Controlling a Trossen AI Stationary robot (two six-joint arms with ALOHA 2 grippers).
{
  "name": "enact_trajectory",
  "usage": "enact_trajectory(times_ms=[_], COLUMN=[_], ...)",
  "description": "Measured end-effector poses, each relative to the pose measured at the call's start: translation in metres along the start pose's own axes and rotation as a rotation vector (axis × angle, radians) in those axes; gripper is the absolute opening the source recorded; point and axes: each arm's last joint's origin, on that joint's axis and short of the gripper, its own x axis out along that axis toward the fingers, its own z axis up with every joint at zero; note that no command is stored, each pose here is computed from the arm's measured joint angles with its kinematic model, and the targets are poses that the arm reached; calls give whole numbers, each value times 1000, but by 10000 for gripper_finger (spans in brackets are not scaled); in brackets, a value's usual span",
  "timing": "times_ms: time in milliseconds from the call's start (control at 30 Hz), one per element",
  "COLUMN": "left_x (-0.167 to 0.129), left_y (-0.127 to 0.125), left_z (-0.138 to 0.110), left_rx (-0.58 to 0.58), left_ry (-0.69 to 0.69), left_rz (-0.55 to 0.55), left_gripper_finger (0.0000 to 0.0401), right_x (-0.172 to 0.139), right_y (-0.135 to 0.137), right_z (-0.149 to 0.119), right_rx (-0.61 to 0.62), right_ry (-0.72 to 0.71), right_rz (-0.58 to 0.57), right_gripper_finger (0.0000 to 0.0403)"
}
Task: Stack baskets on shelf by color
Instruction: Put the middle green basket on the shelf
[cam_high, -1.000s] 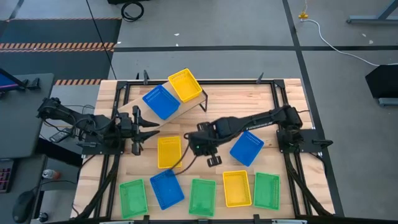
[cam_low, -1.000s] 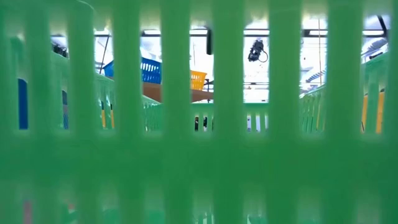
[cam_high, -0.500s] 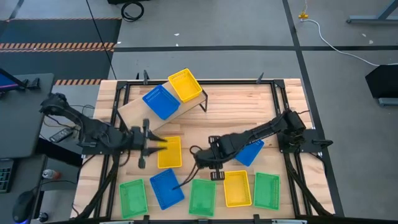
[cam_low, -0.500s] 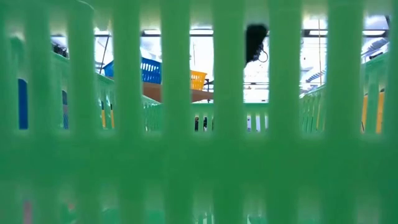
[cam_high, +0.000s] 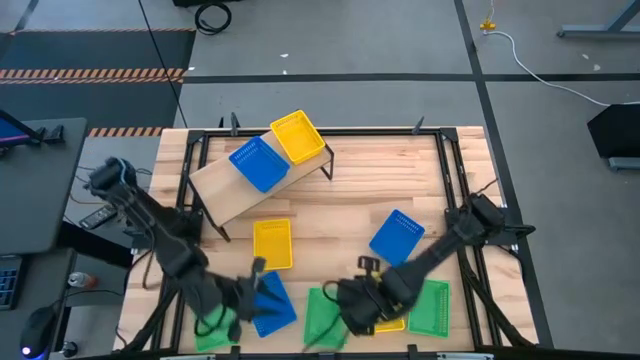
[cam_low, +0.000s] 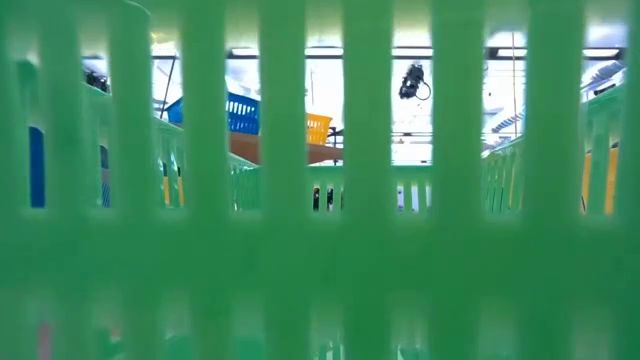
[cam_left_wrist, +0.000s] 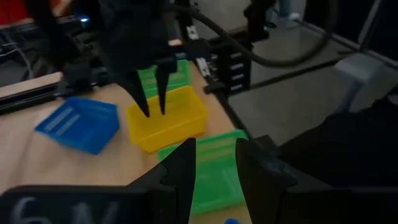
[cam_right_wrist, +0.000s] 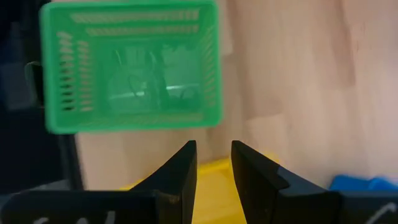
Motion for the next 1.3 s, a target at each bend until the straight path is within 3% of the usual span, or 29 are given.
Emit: enact_trajectory(times_ms=[267,500,800,1300], left_x=[58,90,127,135], left_y=[-37,-59,-58,-77], left_z=[-1,-7,-40,-52], left_rx=[37,-32,-63,-148], left_ry=[181,334,442,430], left_rz=[7,-60,-37,-90], left_gripper_finger=[141,178,196,192], right_x=[-14,-18,-18,-19], right_y=[31,37,37,34], right_z=[-35,-46,-46,-50], right_rx=[52,49,40,12], right_ry=[-93,-141,-155,-127], right_rz=[-37,-73,-85,-125], right_gripper_finger=[107,107,107,107])
